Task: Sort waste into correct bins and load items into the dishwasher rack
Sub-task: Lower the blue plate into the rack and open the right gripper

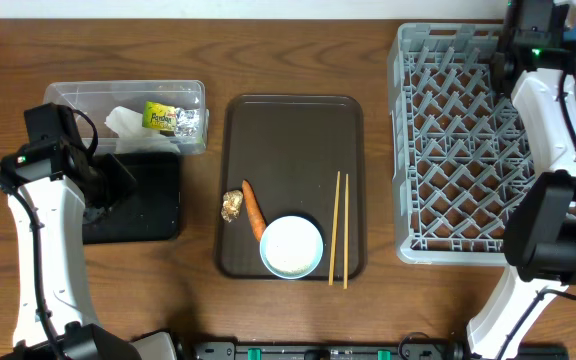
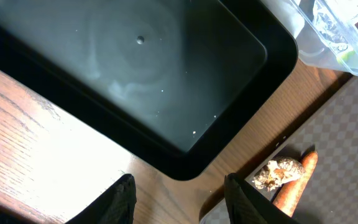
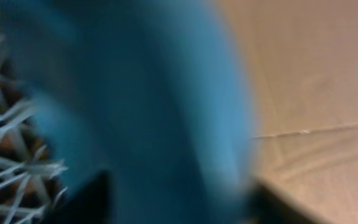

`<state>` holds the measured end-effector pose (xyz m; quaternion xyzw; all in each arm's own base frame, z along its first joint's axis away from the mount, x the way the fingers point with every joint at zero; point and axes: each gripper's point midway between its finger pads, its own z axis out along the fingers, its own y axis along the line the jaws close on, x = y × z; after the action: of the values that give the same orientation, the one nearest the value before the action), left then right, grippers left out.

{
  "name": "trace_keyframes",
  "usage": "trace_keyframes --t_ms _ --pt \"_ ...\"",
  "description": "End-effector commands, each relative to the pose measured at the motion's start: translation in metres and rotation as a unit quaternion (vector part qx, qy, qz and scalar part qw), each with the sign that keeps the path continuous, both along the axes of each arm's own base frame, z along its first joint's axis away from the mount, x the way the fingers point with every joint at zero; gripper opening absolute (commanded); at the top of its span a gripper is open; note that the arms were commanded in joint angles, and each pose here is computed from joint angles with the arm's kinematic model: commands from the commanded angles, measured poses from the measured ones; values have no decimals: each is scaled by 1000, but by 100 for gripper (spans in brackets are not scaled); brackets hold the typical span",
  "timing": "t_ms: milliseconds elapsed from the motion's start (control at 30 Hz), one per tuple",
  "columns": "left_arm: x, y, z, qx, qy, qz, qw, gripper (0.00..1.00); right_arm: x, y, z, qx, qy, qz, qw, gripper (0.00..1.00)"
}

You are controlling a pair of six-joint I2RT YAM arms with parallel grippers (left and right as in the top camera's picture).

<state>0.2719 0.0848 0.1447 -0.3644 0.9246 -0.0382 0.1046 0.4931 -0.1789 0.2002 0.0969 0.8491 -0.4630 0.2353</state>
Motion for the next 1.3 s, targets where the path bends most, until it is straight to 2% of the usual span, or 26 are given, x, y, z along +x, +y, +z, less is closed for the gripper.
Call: trace_keyframes --t_ms 0,100,267,467,833,1033,1267 --pt "0 1 2 0 -1 7 1000 48 9 26 -17 30 10 34 999 83" --pt "0 1 2 0 -1 7 1000 48 9 35 -19 32 17 40 999 93" --pt "0 1 2 0 -1 7 1000 48 6 53 -18 44 24 56 997 99" --pt "0 1 2 0 -1 6 1000 47 -2 66 8 68 -13 62 996 99" --pt "0 1 2 0 -1 6 1000 47 -25 71 90 105 -115 88 984 99" --pt "0 1 2 0 -1 6 1000 47 -34 66 103 117 -129 89 981 99" --pt "0 1 2 0 -1 6 1000 48 -40 59 93 142 -121 77 979 99"
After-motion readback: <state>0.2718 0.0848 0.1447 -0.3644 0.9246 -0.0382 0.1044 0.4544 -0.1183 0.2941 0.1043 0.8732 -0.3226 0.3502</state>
